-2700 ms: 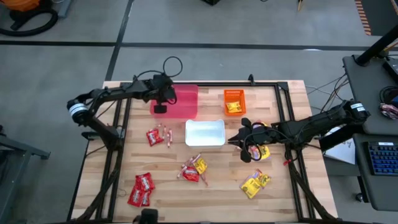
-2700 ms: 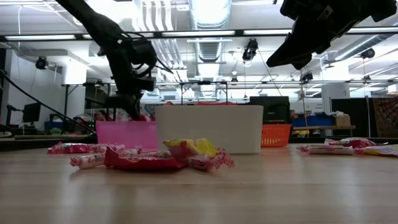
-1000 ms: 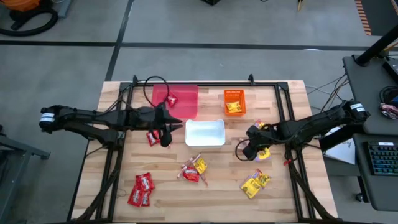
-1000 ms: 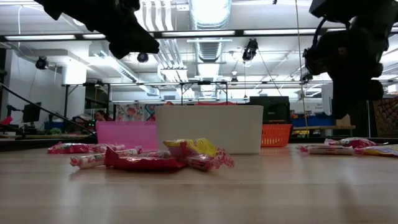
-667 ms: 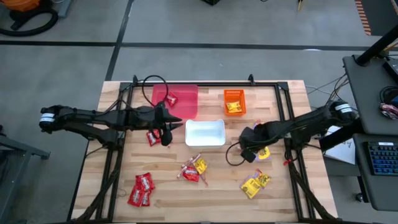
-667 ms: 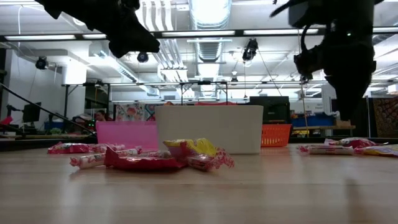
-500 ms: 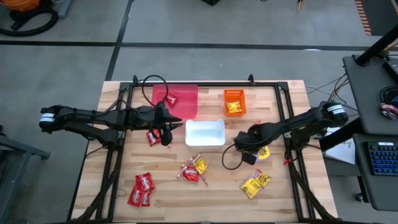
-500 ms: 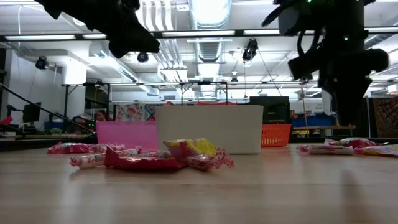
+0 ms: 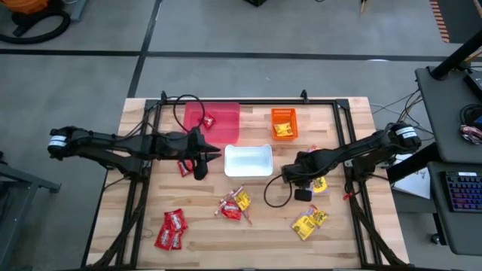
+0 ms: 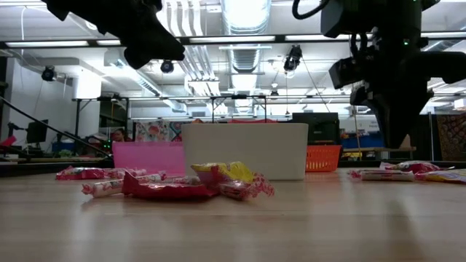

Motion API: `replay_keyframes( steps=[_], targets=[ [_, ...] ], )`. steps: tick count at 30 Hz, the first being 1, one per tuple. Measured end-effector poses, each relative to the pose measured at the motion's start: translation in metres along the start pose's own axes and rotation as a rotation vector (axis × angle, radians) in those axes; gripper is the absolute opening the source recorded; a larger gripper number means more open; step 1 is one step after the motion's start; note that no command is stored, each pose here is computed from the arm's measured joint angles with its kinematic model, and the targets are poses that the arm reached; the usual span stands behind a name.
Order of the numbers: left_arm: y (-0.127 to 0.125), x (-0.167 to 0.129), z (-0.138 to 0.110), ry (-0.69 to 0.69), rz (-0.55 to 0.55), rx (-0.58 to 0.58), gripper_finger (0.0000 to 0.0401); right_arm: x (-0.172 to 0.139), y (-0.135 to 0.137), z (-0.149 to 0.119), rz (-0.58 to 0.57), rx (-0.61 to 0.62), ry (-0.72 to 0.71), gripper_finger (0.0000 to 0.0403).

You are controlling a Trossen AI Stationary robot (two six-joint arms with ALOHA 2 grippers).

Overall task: Sort candy
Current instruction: Put the white candy into the white bin

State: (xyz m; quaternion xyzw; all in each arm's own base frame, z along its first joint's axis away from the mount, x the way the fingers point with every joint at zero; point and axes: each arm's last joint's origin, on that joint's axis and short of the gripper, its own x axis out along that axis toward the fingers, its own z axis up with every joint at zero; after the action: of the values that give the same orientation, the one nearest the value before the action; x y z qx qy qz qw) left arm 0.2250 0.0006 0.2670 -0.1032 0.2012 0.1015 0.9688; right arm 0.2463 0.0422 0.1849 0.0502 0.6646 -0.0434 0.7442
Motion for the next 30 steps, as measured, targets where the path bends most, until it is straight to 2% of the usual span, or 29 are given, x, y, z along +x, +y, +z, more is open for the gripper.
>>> replay_keyframes(
  steps=[4,11,16,23,30],
  targets=[
    [-0.007,-0.001,-0.002,0.006,-0.030,0.004,0.0076,0.000,-0.001,0.002,-0.053,0.023,-0.040,0.0038],
    [-0.013,-0.002,-0.004,0.019,-0.053,-0.009,0.0076,0.000,0.001,0.005,-0.002,0.048,-0.055,0.0033],
    [-0.013,-0.003,-0.005,0.027,-0.051,-0.015,0.0076,0.001,0.002,0.004,0.036,0.096,-0.038,0.0076],
    [-0.013,-0.003,-0.006,0.032,-0.050,-0.013,0.0076,0.006,0.002,0.007,-0.029,0.079,-0.091,0.0150],
    [-0.012,-0.003,-0.008,0.054,-0.043,-0.017,0.0076,0.028,0.004,0.011,-0.054,0.084,-0.031,0.0160]
  ],
)
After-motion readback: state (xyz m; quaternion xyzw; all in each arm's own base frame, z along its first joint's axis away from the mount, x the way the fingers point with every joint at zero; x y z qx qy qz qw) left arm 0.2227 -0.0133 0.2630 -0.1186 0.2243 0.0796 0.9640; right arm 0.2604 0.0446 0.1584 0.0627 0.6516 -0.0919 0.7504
